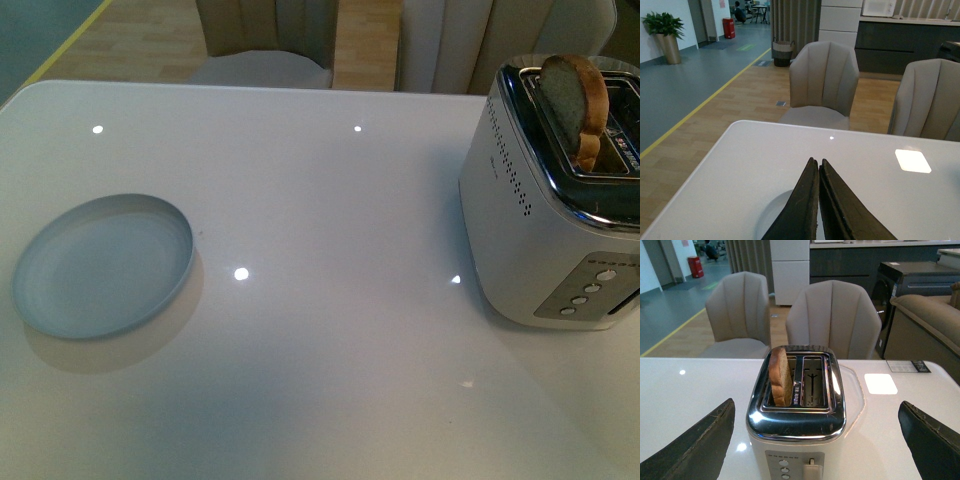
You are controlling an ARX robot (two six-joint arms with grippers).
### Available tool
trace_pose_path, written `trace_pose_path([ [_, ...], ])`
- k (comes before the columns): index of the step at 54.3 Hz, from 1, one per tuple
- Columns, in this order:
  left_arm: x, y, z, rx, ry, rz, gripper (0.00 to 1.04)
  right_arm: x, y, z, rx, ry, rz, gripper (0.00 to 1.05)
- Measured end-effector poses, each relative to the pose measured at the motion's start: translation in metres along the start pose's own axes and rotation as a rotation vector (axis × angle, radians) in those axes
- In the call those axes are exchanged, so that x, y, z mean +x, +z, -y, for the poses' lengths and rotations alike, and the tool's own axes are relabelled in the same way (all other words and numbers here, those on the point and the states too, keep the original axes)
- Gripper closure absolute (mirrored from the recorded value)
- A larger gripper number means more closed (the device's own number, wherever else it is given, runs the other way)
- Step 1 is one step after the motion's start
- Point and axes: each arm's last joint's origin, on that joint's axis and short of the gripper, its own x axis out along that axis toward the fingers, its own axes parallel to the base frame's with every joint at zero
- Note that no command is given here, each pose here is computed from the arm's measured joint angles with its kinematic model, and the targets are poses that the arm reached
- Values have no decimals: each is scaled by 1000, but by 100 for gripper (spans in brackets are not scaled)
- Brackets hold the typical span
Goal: Left arm holds plate, right arm toasts bread
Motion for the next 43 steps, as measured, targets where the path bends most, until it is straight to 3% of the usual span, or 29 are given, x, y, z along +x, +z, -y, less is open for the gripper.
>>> trace_pose_path([
  [43,-23,3,0,0,0,14,102,0,0,0,0,0,0,9],
])
